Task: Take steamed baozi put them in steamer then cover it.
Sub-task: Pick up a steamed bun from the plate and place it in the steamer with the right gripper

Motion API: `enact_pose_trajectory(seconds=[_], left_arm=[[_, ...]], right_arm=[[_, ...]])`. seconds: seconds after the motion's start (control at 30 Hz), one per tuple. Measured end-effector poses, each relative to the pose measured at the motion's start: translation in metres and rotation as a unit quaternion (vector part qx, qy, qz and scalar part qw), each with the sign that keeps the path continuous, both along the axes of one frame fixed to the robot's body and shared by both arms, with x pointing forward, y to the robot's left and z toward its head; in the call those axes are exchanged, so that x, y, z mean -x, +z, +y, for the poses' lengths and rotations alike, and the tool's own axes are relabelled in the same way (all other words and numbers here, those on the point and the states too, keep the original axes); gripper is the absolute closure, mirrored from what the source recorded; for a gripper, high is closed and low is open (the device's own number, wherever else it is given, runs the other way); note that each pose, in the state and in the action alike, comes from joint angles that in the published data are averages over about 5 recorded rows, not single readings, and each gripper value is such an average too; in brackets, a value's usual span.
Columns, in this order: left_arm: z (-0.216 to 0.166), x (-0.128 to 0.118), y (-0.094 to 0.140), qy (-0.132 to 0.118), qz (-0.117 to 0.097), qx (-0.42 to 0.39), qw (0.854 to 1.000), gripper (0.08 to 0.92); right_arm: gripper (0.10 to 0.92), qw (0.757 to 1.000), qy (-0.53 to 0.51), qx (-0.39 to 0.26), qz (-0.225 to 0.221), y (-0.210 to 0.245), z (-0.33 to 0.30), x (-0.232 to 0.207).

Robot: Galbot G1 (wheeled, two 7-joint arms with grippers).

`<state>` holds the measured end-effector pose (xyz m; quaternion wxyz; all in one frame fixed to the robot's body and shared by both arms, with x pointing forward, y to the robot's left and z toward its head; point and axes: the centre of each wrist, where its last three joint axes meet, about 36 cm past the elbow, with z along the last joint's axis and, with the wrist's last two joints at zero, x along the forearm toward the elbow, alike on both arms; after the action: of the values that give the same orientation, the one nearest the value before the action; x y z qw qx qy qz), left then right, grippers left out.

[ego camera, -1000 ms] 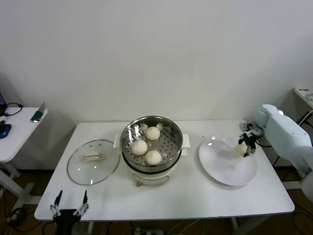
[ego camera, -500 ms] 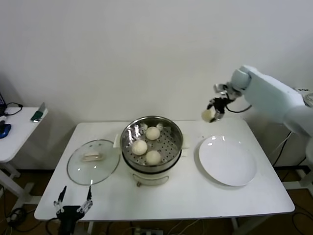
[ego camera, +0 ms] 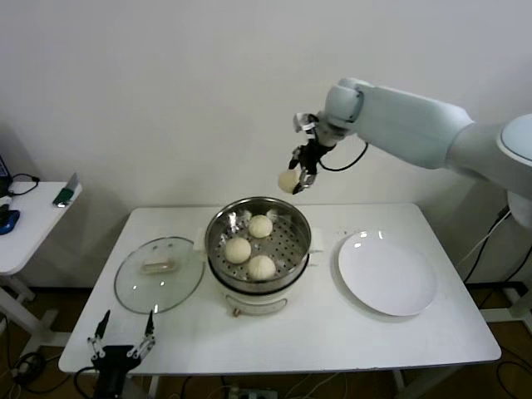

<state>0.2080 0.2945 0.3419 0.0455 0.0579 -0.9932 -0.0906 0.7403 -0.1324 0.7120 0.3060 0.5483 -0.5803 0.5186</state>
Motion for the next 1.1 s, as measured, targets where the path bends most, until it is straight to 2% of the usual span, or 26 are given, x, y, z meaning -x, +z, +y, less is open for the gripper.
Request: enact_pose_trajectory(seconds=[0.4,0.93,1.1], left_arm=[[0.004,-0.004,0.004,-0.002,-0.009,0.011,1.000,0.177],[0.007,-0.009,0.000,0.003,-0.004,0.014,1.000,0.177],[0.008,-0.009,-0.001,0.003,-0.001,0.013,1.000,0.177]], right_arm=[[0.310,0.998,-0.013,0.039,0.038,-0.058,0.034,0.034],[0.300,0.995,-0.015,0.073,0.070,-0.119,0.040,0.042],[0.241,0.994,-0.020,0.079,0.069,-0.124,0.038,0.040]])
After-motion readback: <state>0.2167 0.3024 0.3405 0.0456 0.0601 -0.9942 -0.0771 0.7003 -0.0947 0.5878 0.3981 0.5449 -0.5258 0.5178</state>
